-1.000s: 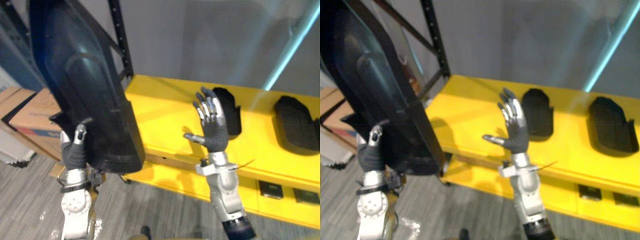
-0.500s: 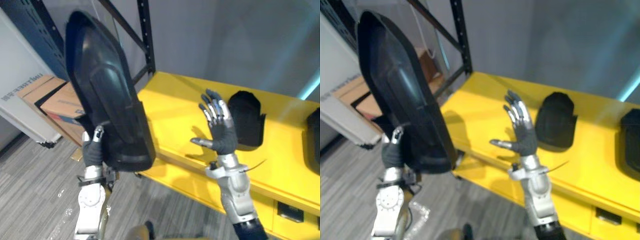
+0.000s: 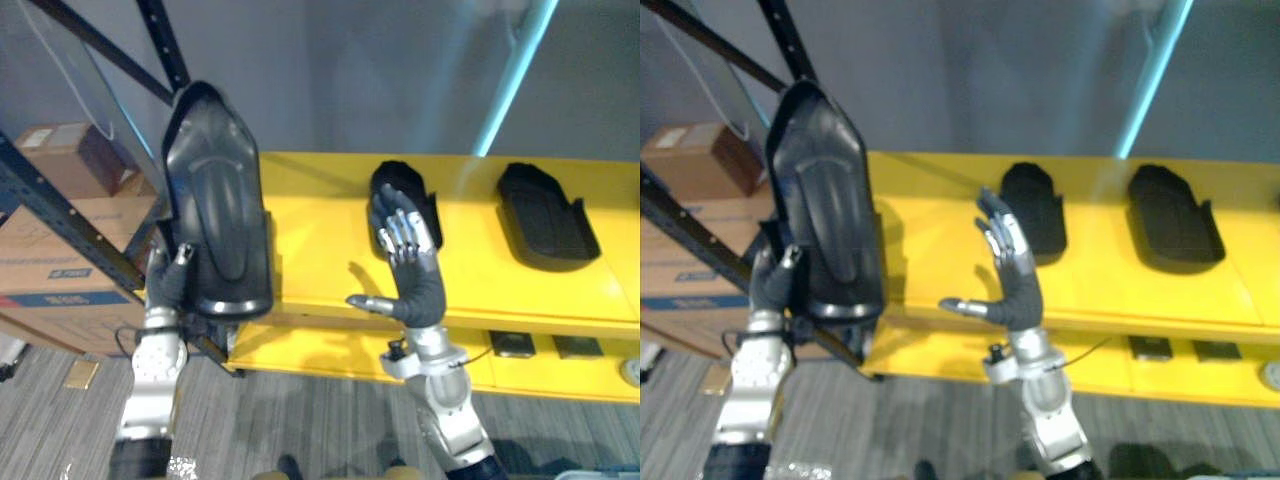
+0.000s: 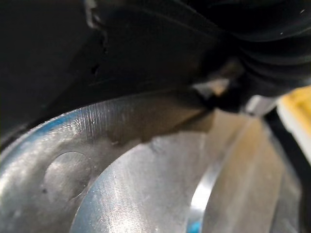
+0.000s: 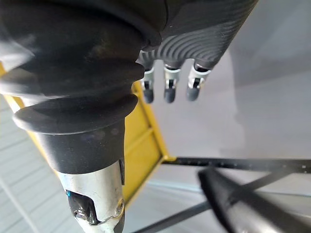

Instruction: Walk over and take plastic housings, then place them on the shelf

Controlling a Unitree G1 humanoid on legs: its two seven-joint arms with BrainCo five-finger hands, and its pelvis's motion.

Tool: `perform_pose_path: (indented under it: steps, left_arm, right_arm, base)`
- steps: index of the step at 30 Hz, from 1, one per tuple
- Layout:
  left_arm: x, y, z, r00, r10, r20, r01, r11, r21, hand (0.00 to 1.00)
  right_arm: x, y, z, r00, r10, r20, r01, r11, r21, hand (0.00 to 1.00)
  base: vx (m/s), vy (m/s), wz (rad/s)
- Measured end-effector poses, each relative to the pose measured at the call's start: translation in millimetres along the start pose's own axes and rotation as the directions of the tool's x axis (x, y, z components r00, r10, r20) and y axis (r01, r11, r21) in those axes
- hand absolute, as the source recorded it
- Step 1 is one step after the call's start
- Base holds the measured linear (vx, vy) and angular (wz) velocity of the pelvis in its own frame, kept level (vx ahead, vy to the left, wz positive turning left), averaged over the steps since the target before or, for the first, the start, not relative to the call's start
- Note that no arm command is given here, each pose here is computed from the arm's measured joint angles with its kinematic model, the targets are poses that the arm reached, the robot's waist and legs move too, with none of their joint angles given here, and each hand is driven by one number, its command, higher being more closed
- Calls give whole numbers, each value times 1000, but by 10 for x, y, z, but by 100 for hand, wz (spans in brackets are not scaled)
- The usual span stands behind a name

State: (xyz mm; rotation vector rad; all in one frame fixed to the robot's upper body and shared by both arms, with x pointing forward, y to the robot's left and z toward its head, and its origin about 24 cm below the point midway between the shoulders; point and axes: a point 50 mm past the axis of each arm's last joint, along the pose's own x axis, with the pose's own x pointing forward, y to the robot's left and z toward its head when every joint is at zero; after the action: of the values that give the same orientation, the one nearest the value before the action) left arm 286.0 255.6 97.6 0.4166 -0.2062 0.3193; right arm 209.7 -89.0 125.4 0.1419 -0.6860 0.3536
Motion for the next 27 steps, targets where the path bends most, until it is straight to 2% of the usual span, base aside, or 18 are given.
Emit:
perform_pose_path:
  steps: [5,10,17,22,27]
  left_arm:
    - [361,11,30,995,-84,-58,87,995,51,100]
    - [498,-115,-202,950,-198,-243,220,973,65,100]
    - [622,-90,-334,895,-207,-395,232,972,18,100]
    - [661,50,-417,849,-188,-493,219,976,6,100]
    - [798,275,-277,858,-161,-488,198,980,25,100]
  right_arm:
    - [-45,-43,17,996,73,-44,-73,997,-5,0]
    - [42,-44,127,981,195,-7,-195,981,4,0]
    - [65,-36,115,938,341,-67,-342,939,-16,0]
    - [35,-58,70,927,345,-146,-350,937,-12,0]
    - [-213,-291,30,895,338,-290,-375,923,-83,0]
  base:
    - [17,-6,-3]
    - [-12,12,-8]
    - [-63,14,-9]
    - [15,0,-7]
    - [3,2,-9]
